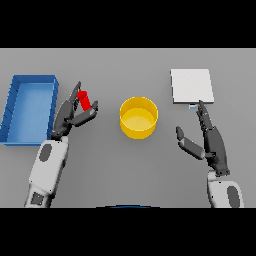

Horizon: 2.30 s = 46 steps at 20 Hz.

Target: Pick up the red beaker and tilt it to pour out 1 green nut into yellow bowl. Pick up the yellow bowl and place it on the metallic measuring scale.

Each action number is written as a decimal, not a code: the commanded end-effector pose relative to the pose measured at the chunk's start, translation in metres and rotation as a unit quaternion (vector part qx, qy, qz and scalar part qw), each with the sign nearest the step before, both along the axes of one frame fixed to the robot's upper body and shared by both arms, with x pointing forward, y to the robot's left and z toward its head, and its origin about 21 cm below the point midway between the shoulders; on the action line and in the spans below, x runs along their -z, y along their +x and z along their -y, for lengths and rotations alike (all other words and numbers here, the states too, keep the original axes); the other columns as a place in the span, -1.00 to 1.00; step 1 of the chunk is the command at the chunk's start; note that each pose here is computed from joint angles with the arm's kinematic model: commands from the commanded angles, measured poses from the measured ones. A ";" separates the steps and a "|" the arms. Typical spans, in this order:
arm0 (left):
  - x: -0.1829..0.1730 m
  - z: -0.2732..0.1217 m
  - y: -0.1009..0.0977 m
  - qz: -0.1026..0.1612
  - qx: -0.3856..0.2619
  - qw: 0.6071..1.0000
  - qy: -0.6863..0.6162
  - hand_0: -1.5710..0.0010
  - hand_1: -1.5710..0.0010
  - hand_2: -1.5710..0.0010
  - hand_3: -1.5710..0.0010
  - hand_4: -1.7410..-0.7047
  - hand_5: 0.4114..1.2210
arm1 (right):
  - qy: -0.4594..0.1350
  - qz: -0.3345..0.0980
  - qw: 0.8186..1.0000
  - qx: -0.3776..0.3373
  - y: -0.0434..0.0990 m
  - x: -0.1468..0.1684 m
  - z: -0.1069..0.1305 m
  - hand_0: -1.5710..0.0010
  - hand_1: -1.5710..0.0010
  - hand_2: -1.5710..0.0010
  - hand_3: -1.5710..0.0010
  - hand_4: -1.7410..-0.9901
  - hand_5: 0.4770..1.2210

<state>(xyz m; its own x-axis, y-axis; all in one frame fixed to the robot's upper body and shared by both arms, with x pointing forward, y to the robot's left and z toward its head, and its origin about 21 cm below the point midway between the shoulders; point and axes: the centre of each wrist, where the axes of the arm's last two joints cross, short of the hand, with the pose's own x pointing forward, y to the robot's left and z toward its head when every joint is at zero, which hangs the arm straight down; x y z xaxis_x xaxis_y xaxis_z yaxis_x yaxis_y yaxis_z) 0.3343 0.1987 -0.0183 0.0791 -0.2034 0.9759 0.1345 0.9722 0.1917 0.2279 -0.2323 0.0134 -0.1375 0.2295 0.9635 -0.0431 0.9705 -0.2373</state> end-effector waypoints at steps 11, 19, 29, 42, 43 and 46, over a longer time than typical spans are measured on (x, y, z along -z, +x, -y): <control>0.000 0.008 0.027 0.012 0.012 1.000 -0.005 1.00 1.00 0.96 0.99 -0.32 -0.16 | -0.002 0.001 1.000 0.008 0.001 -0.001 0.005 1.00 1.00 1.00 1.00 0.19 -0.45; 0.003 0.029 0.033 0.024 -0.018 1.000 0.001 -0.54 -0.55 -0.55 -0.55 -0.43 0.72 | 0.000 -0.001 1.000 0.002 0.001 -0.001 0.001 1.00 1.00 1.00 1.00 0.20 -0.44; -0.021 0.029 0.036 0.100 -0.026 0.995 -0.007 -0.95 -0.95 -0.95 -0.95 -0.92 0.70 | -0.009 0.013 1.000 -0.006 0.000 0.001 -0.002 1.00 1.00 1.00 1.00 0.29 -0.48; -0.084 0.044 0.041 0.136 0.109 0.952 0.253 -0.99 -0.99 -0.99 -0.99 -0.99 0.73 | -0.029 0.014 0.999 -0.004 -0.001 -0.005 -0.005 1.00 1.00 1.00 1.00 0.31 -0.37; -0.087 0.050 0.042 0.142 0.119 0.942 0.280 -0.99 -0.99 -0.99 -0.99 -0.99 0.73 | -0.030 0.014 0.999 -0.006 -0.003 -0.004 -0.008 1.00 1.00 1.00 1.00 0.31 -0.36; -0.095 0.062 0.047 0.173 0.164 0.883 0.404 -1.00 -1.00 -1.00 -1.00 -0.99 0.79 | -0.029 0.015 0.999 -0.005 -0.004 -0.002 -0.006 1.00 1.00 1.00 1.00 0.27 -0.35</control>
<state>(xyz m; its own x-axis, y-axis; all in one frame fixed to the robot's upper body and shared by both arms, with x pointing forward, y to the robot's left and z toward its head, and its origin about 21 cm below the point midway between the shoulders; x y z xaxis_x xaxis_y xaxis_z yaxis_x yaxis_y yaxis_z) 0.3818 0.1364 0.0772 -0.3895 -0.7993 0.4576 0.1809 0.4208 0.8890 0.2235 -0.2261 0.0153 -0.1667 0.2827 0.9446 -0.0449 0.9548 -0.2937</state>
